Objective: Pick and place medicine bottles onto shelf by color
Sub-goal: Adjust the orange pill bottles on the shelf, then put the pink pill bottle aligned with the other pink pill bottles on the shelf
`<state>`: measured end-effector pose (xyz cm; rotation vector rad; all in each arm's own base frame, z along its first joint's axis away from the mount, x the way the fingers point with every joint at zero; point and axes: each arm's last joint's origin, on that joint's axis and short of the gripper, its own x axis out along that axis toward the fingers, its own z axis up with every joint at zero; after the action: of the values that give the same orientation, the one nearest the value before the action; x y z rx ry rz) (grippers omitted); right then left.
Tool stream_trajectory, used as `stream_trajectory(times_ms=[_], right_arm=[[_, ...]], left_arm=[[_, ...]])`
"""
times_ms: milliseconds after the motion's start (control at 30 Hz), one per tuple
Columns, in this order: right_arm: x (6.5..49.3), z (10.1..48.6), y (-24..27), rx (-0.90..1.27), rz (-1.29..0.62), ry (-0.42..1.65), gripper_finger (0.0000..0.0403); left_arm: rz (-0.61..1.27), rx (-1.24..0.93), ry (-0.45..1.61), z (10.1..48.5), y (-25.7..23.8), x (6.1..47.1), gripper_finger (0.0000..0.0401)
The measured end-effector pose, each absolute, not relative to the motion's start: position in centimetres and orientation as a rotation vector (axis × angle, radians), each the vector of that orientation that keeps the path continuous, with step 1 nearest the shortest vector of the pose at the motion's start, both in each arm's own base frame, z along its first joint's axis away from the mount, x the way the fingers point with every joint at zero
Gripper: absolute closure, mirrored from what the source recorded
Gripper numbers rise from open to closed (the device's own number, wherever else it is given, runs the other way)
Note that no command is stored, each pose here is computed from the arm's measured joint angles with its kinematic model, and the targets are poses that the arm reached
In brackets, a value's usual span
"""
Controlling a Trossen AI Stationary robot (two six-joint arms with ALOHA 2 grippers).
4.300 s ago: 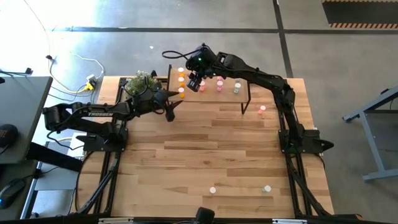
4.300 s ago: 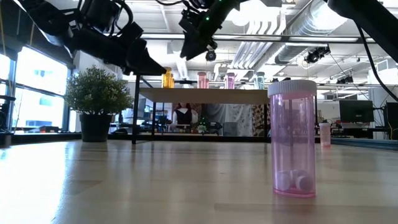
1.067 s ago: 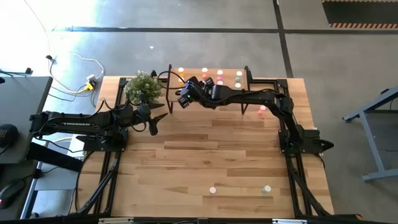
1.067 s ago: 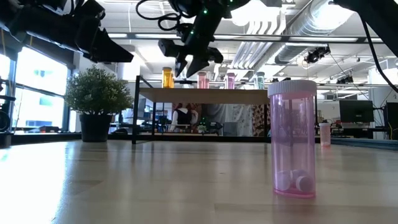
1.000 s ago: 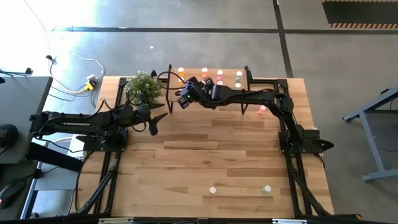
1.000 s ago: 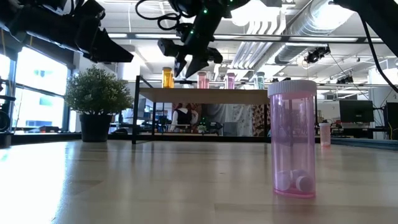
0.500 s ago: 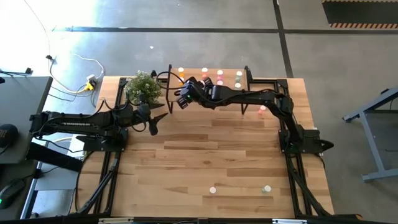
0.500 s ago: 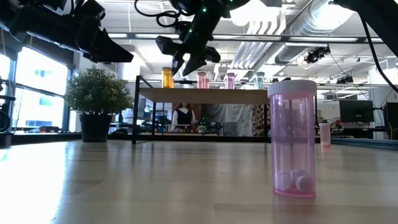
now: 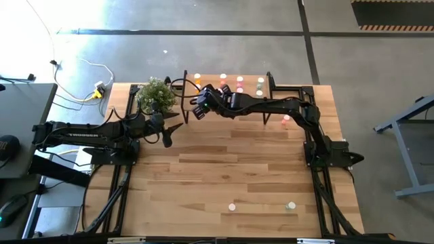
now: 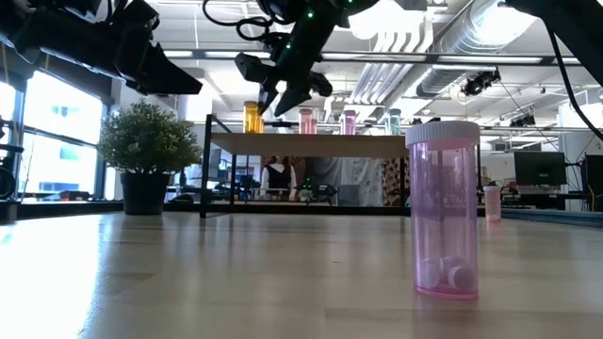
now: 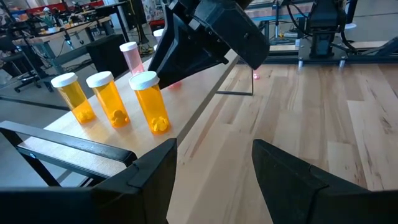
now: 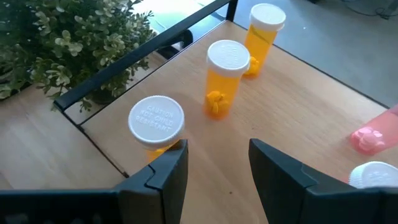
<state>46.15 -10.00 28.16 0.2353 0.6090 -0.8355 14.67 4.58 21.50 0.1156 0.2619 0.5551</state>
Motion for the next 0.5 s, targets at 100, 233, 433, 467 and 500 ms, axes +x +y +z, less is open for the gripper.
stream_trajectory(times_ms=[100, 233, 433, 467, 500], right_arm=[[46.1, 28.2, -10.0, 0.232, -0.846, 0.606, 0.0242], [46.1, 28.2, -10.0, 0.232, -0.85, 0.609, 0.0242], [45.7, 28.6, -9.7, 0.164, -0.892, 0.618, 0.0242], [45.6, 28.9, -9.6, 0.154, -0.887, 0.615, 0.0242], [45.4, 29.4, -9.5, 0.145, -0.882, 0.615, 0.0242]], left_arm=[[0.555, 0.116, 0.262, 21.5, 4.6, 14.7, 0.0201], [0.555, 0.116, 0.262, 21.5, 4.6, 14.7, 0.0201], [0.555, 0.116, 0.263, 21.5, 4.6, 14.7, 0.0201], [0.555, 0.116, 0.263, 21.5, 4.6, 14.7, 0.0201], [0.555, 0.116, 0.263, 21.5, 4.6, 14.7, 0.0201]])
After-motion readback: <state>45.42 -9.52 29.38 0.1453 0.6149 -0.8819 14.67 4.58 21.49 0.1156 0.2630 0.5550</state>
